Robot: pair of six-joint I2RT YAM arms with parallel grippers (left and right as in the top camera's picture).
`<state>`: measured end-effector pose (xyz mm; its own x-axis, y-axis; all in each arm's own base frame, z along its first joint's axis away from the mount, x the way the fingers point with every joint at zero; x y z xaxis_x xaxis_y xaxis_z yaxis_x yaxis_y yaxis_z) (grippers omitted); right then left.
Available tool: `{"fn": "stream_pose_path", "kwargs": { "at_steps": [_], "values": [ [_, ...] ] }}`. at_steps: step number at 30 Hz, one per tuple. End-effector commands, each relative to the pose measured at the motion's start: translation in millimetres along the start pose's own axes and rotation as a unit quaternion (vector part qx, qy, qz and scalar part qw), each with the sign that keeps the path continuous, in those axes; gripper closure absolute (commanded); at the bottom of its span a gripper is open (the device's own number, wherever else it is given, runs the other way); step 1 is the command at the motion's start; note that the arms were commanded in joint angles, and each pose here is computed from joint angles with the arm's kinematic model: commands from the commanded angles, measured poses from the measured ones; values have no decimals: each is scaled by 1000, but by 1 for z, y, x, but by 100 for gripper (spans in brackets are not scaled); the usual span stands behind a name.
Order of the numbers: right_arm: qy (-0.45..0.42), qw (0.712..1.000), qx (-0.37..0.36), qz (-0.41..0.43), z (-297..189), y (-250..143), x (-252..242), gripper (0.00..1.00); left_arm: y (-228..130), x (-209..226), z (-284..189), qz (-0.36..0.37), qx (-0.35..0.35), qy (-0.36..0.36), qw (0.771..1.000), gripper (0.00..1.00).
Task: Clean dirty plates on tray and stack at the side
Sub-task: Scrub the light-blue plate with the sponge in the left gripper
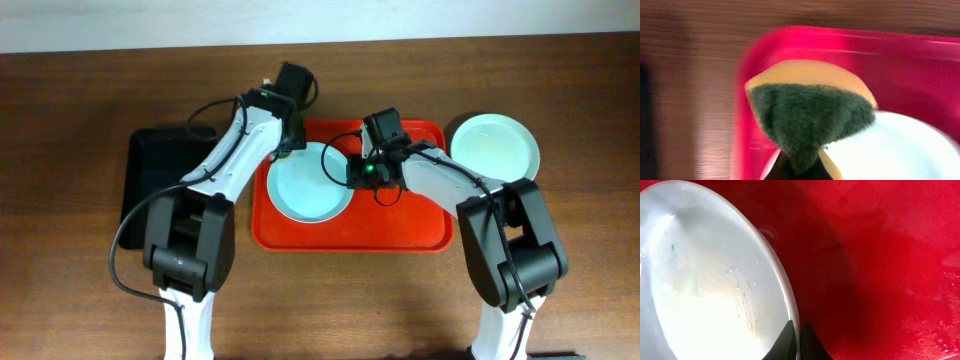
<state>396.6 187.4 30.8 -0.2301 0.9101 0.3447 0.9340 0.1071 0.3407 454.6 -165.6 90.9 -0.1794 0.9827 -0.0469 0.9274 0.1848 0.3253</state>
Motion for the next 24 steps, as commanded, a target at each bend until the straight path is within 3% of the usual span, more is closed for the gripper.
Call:
{"fn": "stream_pose_path", "kwargs": {
  "at_steps": [1,8,11,16,19,24],
  "values": [
    [-39,999,24,8,12,-14,-20,94,-23,-33,5,3,87,-120,989,100],
    [-39,999,23,8,12,-14,-20,94,-48,-32,43,4,134,-112,985,100],
    [-39,999,24,8,12,-14,-20,94,-53,-18,67,4,135,-65,989,100],
    [-39,999,23,7,12,-14,-21,95,-35,24,73,9,78,56,995,100],
    [-48,999,21,6,12,-13,-23,95,-17,55,58,16,26,152,988,100],
    [-51,999,18,4,12,-12,-24,96,6,71,26,16,-37,207,977,100]
  ]
}}
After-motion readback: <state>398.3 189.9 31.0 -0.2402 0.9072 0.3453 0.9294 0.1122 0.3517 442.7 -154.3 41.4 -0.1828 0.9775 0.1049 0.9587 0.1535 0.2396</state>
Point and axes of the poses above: each gripper's point midway between its finger pads, its own z axis out along the fingers, its own x axis along the line the jaws close on, y = z × x, the point moved 3 cm from there along -z, back along the fingers, and after that the axes turned 9 degrees about -z, right-handed, at the moved point
